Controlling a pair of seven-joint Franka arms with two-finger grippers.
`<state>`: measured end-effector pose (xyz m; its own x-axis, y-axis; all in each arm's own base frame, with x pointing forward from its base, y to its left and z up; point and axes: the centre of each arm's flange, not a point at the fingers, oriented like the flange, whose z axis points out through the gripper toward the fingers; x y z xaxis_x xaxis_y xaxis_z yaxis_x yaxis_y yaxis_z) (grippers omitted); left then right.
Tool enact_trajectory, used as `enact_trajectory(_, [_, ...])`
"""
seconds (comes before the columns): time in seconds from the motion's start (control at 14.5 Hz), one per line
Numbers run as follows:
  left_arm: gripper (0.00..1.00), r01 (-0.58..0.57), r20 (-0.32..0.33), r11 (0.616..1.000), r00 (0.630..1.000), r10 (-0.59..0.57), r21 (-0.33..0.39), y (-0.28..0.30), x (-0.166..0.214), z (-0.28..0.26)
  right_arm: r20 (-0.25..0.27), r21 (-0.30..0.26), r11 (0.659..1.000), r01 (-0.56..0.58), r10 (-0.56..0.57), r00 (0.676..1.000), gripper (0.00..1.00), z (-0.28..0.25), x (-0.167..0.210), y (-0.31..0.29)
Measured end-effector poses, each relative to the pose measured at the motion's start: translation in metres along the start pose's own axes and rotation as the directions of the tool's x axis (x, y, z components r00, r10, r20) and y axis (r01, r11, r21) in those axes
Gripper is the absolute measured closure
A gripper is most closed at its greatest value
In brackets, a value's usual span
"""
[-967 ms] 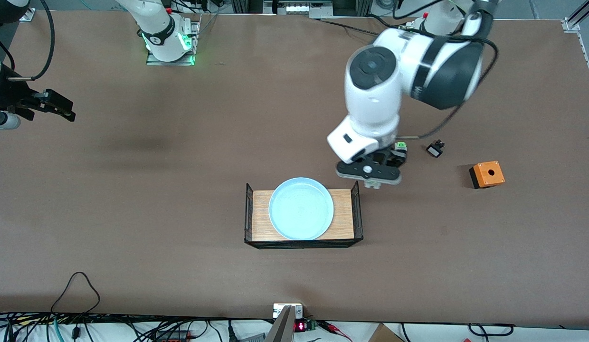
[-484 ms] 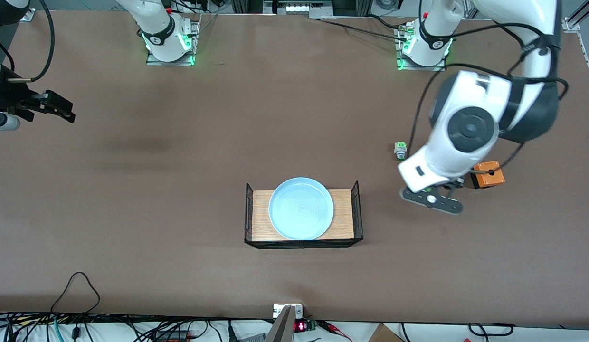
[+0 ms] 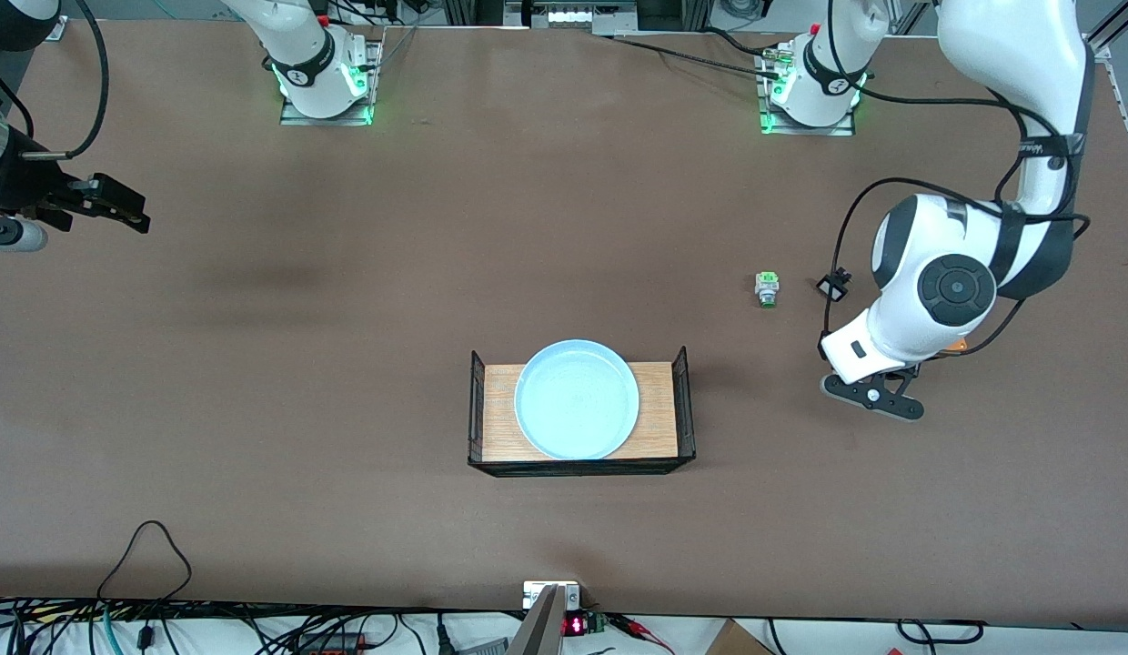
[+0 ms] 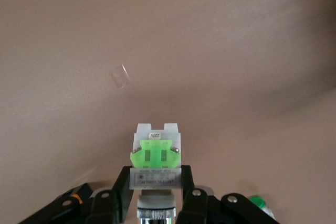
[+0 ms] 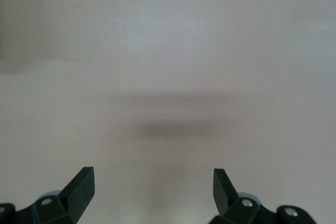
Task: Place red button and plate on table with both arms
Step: 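Carry the switch with the left gripper beside the orange box, then lower and release the switch while the right gripper reaches the plate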
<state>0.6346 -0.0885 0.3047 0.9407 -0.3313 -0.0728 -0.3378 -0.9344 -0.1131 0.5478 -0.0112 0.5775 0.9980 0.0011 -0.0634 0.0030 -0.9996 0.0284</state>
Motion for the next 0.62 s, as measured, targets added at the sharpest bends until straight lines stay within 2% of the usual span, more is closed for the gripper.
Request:
enact_trajectory(0.07, [0.59, 0.002, 0.004, 1.0, 1.0, -0.002, -0.003, -0.001, -0.006, 0.017, 0.008, 0.013, 1.0, 0.004, -0.005, 1.0, 0.0, -0.001, -0.001, -0.004])
enact_trajectory(0.21, [0.59, 0.017, 0.003, 1.0, 1.0, -0.017, -0.009, -0.008, -0.017, 0.049, 0.023, 0.078, 0.997, -0.007, 0.005, 1.0, 0.0, -0.003, -0.004, -0.02])
enact_trajectory(0.35, [0.59, 0.032, -0.002, 0.999, 0.999, -0.032, -0.012, -0.017, -0.022, 0.067, 0.042, 0.13, 0.989, -0.069, 0.064, 0.997, 0.0, -0.004, -0.005, -0.046])
enact_trajectory(0.62, [0.59, 0.037, -0.054, 0.999, 0.998, -0.037, -0.008, -0.029, -0.022, 0.093, 0.078, 0.16, 0.973, -0.169, 0.158, 0.984, 0.0, -0.005, -0.018, -0.149])
